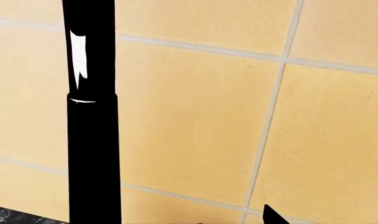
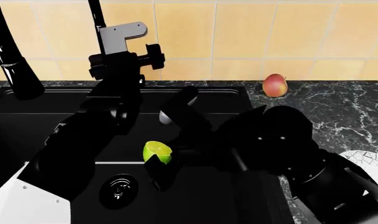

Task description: Pick the lime from the counter and place it in the sink. Then turn on the sink faucet.

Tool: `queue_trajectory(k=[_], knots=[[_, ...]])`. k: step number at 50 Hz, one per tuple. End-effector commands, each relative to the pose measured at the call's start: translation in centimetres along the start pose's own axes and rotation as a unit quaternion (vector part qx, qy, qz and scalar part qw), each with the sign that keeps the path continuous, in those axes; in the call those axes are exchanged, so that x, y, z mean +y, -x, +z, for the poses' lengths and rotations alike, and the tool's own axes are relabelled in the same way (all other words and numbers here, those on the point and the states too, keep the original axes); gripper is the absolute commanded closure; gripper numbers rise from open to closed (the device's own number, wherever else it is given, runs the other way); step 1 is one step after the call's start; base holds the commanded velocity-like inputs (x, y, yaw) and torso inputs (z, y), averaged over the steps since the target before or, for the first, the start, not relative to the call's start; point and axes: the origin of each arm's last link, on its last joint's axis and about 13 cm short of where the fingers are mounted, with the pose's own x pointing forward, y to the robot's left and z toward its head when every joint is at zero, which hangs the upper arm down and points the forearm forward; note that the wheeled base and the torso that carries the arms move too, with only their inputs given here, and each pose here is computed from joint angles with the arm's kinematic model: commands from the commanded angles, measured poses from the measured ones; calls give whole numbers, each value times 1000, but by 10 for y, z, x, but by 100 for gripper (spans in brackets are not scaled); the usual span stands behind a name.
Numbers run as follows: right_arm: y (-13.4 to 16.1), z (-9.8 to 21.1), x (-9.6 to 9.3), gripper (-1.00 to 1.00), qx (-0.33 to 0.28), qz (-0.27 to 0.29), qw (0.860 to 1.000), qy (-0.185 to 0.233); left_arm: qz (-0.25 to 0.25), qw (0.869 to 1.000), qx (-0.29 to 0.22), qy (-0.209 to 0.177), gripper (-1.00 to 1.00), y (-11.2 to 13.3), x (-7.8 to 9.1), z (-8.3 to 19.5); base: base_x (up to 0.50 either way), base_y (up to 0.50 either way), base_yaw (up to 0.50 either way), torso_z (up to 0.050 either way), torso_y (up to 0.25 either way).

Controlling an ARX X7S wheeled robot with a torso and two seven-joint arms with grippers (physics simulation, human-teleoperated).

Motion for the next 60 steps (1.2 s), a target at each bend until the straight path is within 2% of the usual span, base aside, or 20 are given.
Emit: queue_trajectory(k=[1,17,31,47,48,60], knots=[[-33,-24,7,100,50,48,998,1,1,1000,0,0,-100,0,1,1,0,0,0,0,0],[-56,-48,7,100,90,63,994,-4,3,1000,-1,0,-100,0,2,0,0,0,0,0,0],[-60,-63,7,100,107,60,992,-22,4,1000,-1,0,-100,-1,3,0,0,0,0,0,0],[-57,-64,7,100,111,63,992,-25,3,1000,-1,-2,-100,0,3,-1,0,0,0,0,0],[-57,-64,7,-100,111,64,991,-25,3,1000,-1,-2,-100,0,3,-1,0,0,0,0,0],[-50,-55,5,-100,101,57,993,-17,2,1000,1,1,-100,0,2,0,0,0,0,0,0]])
